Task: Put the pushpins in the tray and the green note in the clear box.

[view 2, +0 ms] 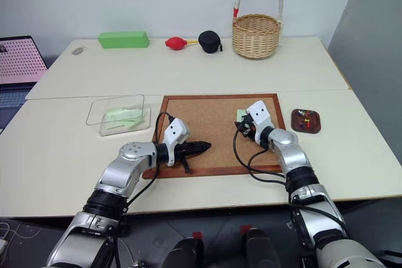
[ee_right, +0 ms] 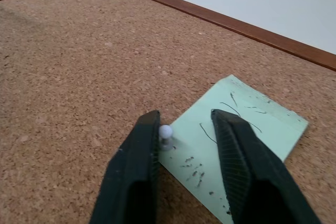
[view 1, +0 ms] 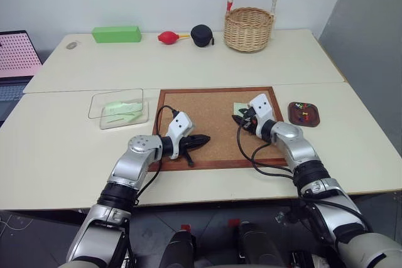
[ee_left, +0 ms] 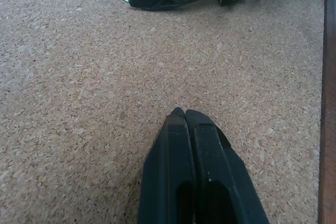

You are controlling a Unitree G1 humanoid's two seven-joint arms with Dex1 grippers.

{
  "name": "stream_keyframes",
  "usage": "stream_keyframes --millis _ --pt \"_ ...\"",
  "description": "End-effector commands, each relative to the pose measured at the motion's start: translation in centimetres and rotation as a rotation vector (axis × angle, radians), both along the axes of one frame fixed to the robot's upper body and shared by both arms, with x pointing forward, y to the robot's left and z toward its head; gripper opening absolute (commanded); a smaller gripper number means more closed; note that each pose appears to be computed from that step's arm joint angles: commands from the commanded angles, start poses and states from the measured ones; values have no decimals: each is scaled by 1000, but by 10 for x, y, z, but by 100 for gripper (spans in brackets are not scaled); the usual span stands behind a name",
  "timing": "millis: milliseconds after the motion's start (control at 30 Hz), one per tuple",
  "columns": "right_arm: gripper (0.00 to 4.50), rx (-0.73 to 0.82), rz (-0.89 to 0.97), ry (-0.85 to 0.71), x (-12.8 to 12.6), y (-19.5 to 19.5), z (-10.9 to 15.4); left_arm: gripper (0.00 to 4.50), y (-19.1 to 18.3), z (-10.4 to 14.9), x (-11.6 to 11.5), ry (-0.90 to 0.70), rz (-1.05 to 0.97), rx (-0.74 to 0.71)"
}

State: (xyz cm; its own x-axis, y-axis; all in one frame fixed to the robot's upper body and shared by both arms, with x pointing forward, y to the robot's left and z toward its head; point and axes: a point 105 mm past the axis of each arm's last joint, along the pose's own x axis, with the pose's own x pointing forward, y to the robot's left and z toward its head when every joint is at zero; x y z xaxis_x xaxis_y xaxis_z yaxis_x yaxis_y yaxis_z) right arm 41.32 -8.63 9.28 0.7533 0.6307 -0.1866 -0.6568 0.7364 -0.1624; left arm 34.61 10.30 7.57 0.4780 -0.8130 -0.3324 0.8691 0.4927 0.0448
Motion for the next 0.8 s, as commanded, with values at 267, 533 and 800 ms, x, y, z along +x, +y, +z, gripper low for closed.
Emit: stream_keyframes --millis 267,533,800 --pt "3 27 42 -103 -5 -3 25 0 17 -28 -8 93 39 89" --pt "3 75 90 -185 -12 3 50 0 16 -29 -9 95 35 95" --pt "3 33 150 -260 -21 5 70 0 13 -21 -3 65 58 49"
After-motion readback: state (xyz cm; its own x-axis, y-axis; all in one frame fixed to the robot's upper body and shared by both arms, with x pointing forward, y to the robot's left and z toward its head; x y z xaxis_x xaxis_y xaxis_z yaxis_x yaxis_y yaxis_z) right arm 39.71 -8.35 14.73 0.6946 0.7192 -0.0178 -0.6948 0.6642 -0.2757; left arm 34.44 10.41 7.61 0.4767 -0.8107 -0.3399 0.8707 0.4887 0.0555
